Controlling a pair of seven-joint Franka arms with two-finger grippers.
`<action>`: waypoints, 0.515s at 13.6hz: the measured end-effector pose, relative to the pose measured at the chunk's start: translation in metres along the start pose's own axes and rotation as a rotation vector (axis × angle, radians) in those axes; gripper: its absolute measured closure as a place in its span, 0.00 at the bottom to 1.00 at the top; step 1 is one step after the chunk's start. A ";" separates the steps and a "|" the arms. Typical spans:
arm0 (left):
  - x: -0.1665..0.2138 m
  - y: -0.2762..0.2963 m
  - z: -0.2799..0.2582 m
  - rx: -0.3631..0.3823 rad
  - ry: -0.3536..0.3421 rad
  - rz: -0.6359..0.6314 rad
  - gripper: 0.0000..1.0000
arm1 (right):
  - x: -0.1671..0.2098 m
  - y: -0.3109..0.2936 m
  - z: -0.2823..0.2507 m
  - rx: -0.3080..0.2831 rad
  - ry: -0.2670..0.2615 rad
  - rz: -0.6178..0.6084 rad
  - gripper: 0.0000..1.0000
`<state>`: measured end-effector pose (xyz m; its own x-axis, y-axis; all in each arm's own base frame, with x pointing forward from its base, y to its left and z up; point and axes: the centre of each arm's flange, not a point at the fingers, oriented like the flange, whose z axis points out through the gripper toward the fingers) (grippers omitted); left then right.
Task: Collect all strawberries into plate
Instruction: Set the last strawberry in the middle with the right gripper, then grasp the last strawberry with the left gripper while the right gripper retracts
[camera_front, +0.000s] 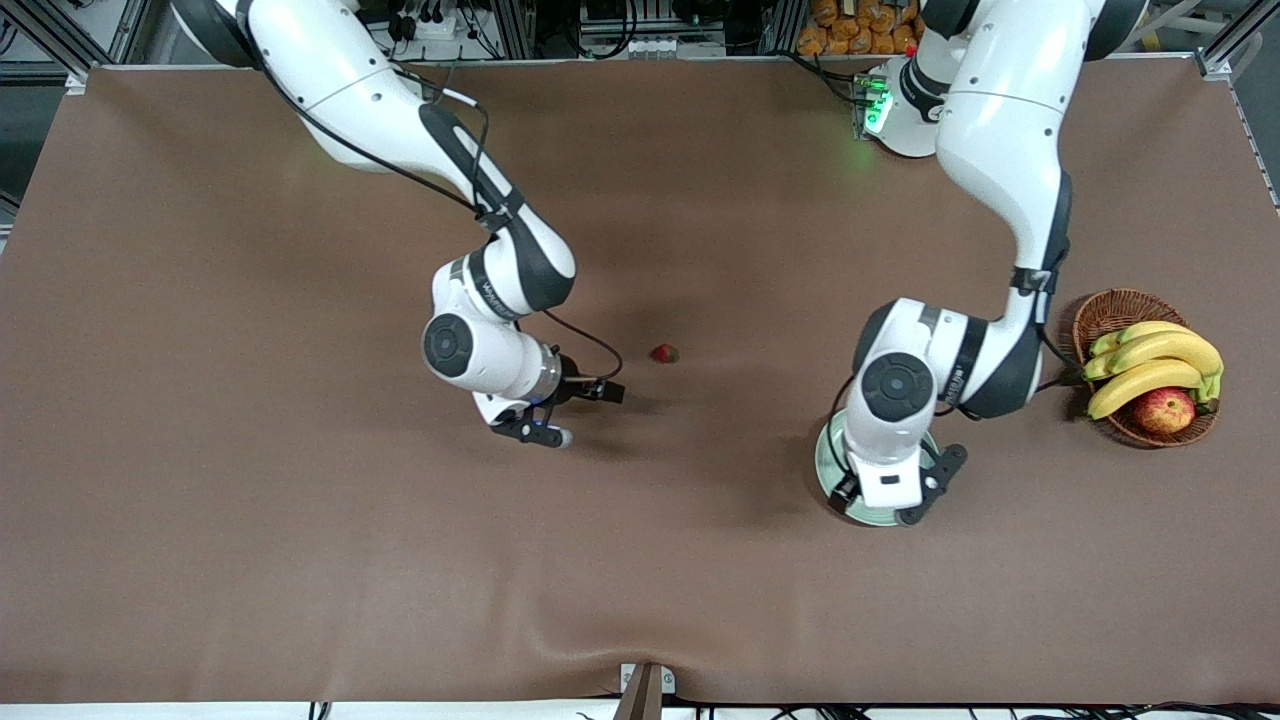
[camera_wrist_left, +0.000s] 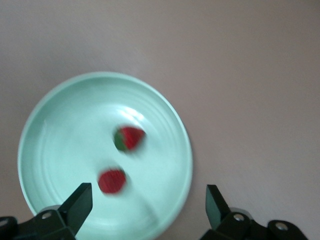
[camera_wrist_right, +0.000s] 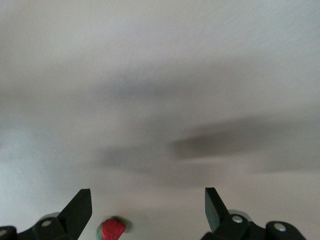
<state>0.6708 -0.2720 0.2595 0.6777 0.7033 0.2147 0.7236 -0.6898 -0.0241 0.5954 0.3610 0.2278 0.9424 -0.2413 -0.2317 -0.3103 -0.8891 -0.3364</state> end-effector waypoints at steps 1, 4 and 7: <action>-0.022 0.009 -0.007 -0.010 0.000 0.001 0.00 | 0.013 0.011 -0.022 -0.001 -0.005 0.015 0.00; -0.102 0.033 -0.026 -0.037 -0.003 -0.015 0.00 | 0.047 0.057 -0.107 -0.117 0.012 -0.062 0.00; -0.185 0.047 -0.044 -0.063 -0.012 0.047 0.00 | 0.051 0.093 -0.203 -0.227 0.033 -0.132 0.00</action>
<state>0.5740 -0.4419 0.2621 0.7121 0.6719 0.2035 0.6818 -0.7310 0.0280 0.6401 0.1872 0.3705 0.9775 -0.1271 -0.1682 -0.1523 -0.9773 -0.1469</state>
